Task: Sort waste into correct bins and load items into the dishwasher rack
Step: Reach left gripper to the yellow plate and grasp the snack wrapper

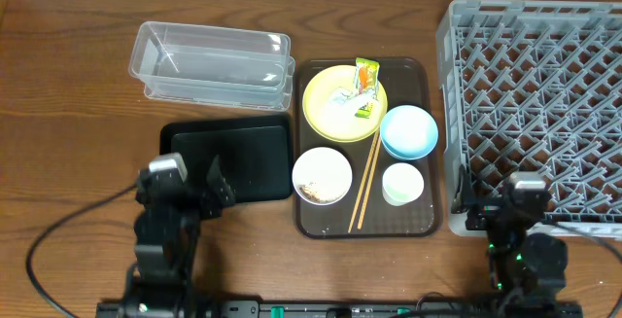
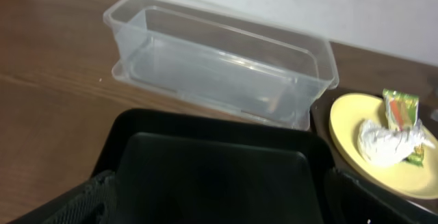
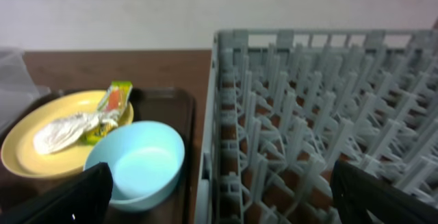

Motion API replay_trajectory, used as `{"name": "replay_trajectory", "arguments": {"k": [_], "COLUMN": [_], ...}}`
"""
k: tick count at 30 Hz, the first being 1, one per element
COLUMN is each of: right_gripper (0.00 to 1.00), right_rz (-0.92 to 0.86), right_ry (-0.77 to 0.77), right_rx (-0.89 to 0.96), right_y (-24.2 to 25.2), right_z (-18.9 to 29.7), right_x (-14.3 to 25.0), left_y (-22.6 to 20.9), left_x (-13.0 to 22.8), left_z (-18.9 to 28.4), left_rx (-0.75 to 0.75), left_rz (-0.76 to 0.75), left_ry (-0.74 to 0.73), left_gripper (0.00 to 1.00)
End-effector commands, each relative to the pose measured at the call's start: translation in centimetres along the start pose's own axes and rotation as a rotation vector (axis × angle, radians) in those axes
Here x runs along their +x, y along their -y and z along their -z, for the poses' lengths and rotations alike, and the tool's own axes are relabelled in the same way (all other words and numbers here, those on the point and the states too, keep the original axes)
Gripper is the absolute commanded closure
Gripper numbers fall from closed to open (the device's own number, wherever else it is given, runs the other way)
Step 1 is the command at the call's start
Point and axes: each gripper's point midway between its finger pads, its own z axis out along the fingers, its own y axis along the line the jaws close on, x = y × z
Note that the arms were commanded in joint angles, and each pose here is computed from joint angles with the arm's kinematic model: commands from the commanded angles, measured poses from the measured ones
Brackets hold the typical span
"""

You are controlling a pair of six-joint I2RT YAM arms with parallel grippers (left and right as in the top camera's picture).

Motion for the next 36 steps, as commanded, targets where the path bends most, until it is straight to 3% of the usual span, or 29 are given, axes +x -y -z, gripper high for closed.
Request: {"name": "replay_trajectory", "arguments": {"k": [1,7,11,14,20,23,28,32,36], "right_gripper": [0.01,0.01,0.01,0.01,0.01,0.01,0.01,0.01,0.01], "right_rz": [-0.013,-0.001,0.005,0.005,-0.003,-0.003,-0.003,-0.003,-0.003], "right_ry": [-0.031,-0.250,-0.384,-0.438,-0.435,-0.426,-0.426,-0.426,-0.427], "right_rx": [0.033,0.047,0.048,0.035,0.002,0.001,0.001,0.002,0.002], "right_y": [0.4,0.3,0.3,0.0,-0.6,-0.6,-0.6,-0.6,-0.6], "right_z": [0.3,-0.6,-1.1,-1.6,-2.2,-2.3,-2.3,-2.3,-2.3], "right_x": [-2.5,-3.1,-2.6,-2.4,-2.5,-2.7,-2.7,-2.7,-2.7], "left_y": [0.4,2.3,2.2,2.4,6.3,7.5,11.6,15.6,19.3], "left_x": [-2.0,-1.8,-1.9,-2.0,-5.1,-5.8,-6.6,-5.5,-2.0], "left_z": [-0.3,-1.0,-0.6,-0.9,-3.3,-5.5,-9.7,-13.0,-15.4], "left_rx": [-0.022,0.005,-0.026,-0.019,0.181,0.209,0.308,0.391,0.464], "left_rz": [-0.026,-0.033,-0.041,-0.037,-0.040,-0.100,-0.331,-0.454,-0.512], "left_ry": [-0.068,-0.370,-0.469,-0.475,-0.353,-0.353,-0.383,-0.389,-0.406], "left_gripper": [0.03,0.03,0.03,0.03,0.03,0.03,0.03,0.03,0.03]}}
